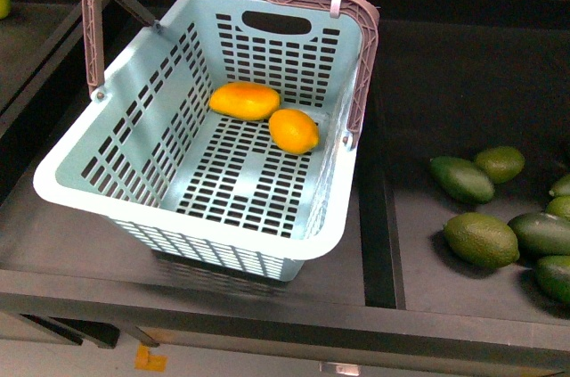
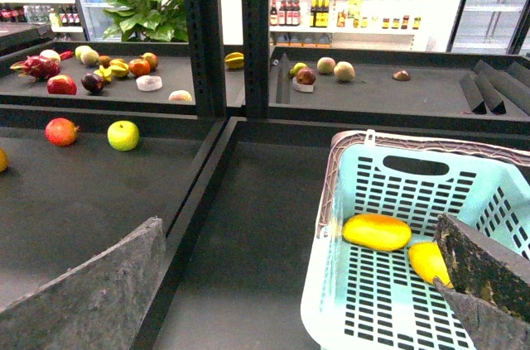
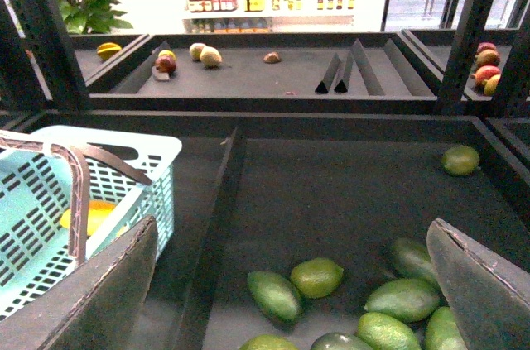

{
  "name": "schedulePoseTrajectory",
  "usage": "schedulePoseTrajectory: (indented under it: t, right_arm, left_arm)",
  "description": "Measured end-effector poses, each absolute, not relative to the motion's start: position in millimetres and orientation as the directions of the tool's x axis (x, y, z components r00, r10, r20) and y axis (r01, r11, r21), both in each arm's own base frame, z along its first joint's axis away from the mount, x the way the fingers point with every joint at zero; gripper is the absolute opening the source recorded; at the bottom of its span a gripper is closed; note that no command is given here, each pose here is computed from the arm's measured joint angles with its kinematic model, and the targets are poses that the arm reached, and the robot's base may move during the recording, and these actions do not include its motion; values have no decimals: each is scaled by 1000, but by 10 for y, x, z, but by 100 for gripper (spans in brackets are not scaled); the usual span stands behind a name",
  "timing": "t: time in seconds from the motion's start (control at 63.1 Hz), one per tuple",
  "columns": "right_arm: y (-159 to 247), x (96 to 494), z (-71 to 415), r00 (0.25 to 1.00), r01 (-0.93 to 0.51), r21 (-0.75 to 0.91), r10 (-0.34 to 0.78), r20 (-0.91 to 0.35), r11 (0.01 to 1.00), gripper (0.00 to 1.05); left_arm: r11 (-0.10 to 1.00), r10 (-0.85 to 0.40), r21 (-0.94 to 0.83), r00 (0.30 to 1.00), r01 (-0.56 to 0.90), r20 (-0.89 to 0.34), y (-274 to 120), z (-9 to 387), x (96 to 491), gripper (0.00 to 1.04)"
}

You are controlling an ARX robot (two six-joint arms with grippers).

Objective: Pick lemon and mango into basket

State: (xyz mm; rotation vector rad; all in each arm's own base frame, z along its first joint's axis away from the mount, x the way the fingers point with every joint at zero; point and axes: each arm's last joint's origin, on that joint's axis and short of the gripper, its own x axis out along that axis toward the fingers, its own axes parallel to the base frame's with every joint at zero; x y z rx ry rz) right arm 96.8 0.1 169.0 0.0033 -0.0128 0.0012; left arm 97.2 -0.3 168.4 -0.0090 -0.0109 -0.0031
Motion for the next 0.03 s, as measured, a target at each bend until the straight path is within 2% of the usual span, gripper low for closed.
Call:
schedulePoseTrajectory:
  t: [0.032]
  right_arm:
    - [1,968,1690,1000,-1,3,1,13,1000,96]
  left_arm:
    - [1000,-3,-9,1000,4,11,-3,1684,972,98]
